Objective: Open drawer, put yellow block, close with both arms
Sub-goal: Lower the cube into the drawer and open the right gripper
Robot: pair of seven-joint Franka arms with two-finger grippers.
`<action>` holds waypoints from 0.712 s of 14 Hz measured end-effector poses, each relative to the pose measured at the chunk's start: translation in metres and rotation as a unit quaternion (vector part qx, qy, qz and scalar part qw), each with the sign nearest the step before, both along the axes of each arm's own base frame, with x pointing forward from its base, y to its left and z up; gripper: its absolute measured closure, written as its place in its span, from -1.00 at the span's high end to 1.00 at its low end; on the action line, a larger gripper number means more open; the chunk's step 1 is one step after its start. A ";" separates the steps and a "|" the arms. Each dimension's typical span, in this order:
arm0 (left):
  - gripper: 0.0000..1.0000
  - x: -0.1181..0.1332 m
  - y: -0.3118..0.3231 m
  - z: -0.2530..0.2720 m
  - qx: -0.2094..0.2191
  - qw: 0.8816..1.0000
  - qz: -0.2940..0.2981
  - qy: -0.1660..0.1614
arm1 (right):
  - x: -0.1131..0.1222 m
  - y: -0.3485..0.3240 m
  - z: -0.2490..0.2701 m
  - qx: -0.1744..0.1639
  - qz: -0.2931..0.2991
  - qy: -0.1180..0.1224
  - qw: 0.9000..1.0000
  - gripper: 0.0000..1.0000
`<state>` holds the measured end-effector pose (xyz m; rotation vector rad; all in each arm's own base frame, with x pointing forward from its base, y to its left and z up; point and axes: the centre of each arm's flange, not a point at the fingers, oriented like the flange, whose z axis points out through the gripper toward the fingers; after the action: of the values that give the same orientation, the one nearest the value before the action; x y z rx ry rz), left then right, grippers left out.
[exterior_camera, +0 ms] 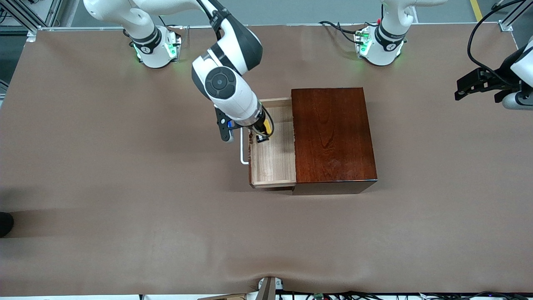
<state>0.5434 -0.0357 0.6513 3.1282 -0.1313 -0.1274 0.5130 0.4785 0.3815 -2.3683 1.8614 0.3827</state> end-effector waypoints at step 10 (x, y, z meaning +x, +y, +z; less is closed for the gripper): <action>1.00 0.000 0.001 0.000 0.000 1.000 0.001 0.000 | -0.007 0.020 -0.054 -0.005 -0.001 0.012 1.000 0.10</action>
<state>0.5437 -0.0347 0.6509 3.1283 -0.1284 -0.1284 0.5057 0.4982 0.3276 -2.3801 1.8801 0.4044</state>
